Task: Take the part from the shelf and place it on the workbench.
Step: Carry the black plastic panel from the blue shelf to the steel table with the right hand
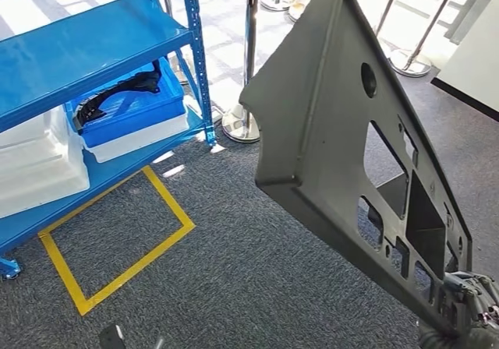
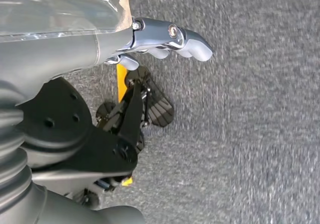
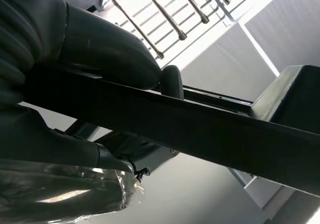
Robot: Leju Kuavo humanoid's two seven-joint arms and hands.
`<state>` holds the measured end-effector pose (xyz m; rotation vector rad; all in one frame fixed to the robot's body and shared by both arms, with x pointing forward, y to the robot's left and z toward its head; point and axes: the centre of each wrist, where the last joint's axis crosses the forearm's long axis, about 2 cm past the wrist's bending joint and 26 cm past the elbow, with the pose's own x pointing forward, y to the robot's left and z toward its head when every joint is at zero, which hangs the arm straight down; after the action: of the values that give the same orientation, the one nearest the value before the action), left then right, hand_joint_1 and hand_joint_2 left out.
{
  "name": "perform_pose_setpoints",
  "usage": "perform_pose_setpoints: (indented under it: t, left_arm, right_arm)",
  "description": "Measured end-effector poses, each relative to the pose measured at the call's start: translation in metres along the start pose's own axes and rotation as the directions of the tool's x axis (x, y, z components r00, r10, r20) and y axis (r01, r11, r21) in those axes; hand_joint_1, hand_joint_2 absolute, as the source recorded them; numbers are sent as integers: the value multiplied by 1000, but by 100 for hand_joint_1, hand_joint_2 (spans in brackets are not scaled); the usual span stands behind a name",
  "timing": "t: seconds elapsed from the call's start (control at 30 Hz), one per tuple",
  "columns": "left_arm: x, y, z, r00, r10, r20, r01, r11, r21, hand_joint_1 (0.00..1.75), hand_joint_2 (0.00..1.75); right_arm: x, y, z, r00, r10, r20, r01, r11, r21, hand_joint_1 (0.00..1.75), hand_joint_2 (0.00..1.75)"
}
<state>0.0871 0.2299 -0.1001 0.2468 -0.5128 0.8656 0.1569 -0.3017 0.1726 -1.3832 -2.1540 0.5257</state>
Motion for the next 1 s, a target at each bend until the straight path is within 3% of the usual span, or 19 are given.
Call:
perform_pose_setpoints:
  t: [1.0]
  left_arm:
    - [0, 1, 0, 1000, 0, 2, 0, 1000, 3, 0, 175]
  right_arm:
    - [-3, -6, 3, 1000, -6, -29, 5, 999, -31, 175, 175]
